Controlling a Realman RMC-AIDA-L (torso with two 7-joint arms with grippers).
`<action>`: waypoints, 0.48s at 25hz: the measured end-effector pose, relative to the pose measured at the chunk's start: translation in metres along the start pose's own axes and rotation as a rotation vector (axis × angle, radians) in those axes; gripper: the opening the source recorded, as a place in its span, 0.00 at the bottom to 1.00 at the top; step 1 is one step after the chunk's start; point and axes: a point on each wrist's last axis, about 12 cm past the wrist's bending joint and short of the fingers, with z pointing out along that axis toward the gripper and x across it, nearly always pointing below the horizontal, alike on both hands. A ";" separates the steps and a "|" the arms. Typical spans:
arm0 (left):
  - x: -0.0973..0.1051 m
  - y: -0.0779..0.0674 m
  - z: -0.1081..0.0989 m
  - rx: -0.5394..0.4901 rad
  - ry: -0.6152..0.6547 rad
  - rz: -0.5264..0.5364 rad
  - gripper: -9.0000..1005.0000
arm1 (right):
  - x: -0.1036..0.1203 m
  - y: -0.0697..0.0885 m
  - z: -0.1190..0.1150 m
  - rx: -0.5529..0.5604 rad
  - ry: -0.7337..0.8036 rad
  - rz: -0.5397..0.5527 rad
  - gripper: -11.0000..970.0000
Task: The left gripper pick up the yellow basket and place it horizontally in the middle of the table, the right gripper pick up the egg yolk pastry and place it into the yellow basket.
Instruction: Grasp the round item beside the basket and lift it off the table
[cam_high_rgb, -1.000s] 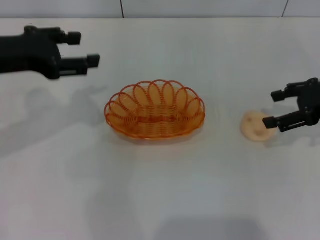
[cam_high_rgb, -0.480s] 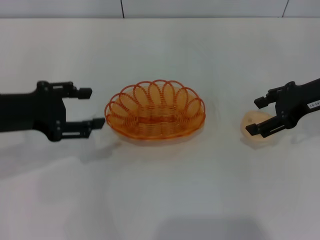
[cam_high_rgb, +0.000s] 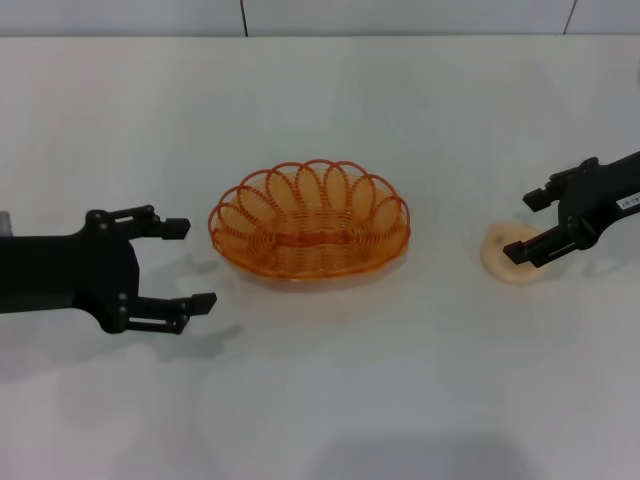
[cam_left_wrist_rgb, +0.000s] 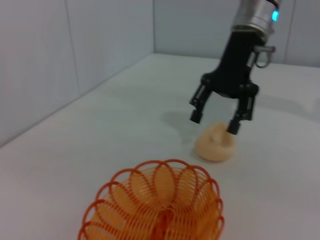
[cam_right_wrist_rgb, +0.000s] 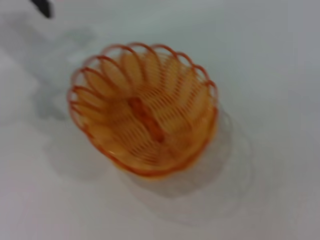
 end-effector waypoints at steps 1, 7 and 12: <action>0.000 -0.001 0.001 0.004 0.005 0.003 0.89 | -0.001 -0.001 0.001 0.009 0.015 0.003 0.79; 0.000 -0.002 0.003 0.008 0.012 0.011 0.88 | -0.003 -0.002 0.006 0.029 0.055 -0.015 0.79; 0.000 -0.002 0.003 0.008 0.012 0.009 0.88 | -0.004 -0.001 0.010 0.032 0.065 -0.035 0.79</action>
